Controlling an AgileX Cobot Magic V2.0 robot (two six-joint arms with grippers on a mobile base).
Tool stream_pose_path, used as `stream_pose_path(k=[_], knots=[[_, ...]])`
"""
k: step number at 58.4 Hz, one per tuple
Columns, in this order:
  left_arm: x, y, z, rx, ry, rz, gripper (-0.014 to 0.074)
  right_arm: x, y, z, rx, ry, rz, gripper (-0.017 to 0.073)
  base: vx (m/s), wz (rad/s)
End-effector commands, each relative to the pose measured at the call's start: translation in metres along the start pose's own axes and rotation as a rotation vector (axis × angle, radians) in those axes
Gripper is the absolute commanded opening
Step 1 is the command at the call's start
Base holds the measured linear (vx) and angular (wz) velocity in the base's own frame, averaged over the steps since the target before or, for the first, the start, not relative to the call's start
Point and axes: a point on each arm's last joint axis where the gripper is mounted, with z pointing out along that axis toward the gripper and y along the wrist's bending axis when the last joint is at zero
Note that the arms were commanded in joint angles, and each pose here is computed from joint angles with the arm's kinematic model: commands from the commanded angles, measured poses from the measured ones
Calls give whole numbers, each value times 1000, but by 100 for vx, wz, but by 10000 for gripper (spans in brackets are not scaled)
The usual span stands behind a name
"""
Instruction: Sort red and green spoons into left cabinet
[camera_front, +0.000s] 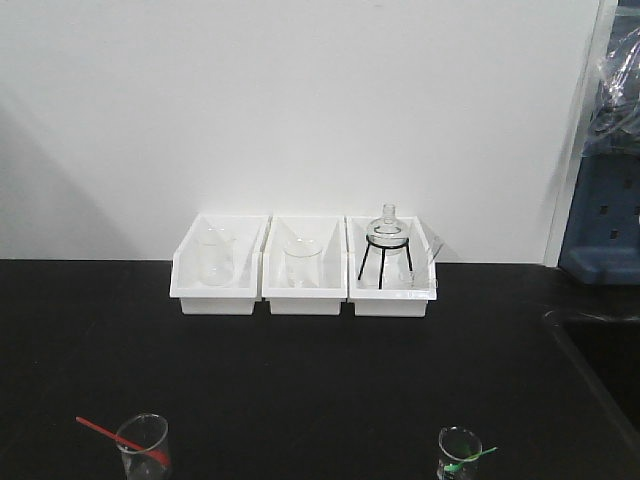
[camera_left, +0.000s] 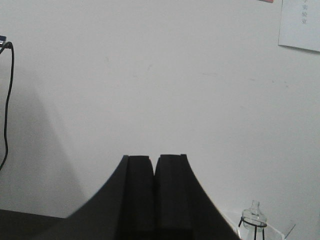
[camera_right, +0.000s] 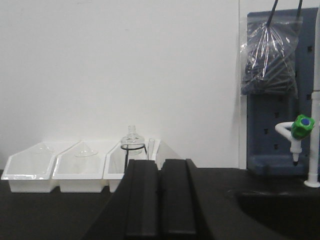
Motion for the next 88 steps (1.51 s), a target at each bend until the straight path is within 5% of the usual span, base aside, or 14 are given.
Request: stream_pose_path(k=[1,15,26,50,63,69,75,88], knots=[[-24,-6,20,-5,62,24,-6,-29,1,15,0,-16,-90,-7,0,0],[-4,-2,58,-50,293,31,4,-18,1,51,-8,139,-59,15,0,0],[10,1,78,-62,334,32,74,-2,1,74,-17,236,-73,113,0,0],[34,6,106,-77,381,31,470,13,1,114,9,363,49,524,0,0],[73,15,134,-103,476,23,526,46,4,149,-44,369,-25,584,0,0],[93,20,142,-122,468,-49,524,57,9,163,-111,307,-51,584,0,0],[108,19,146,-92,384,-131,524,71,11,170,-129,330,-7,584,0,0],[151,12,150,83,437,-106,524,90,20,180,-236,321,9,584,0,0]])
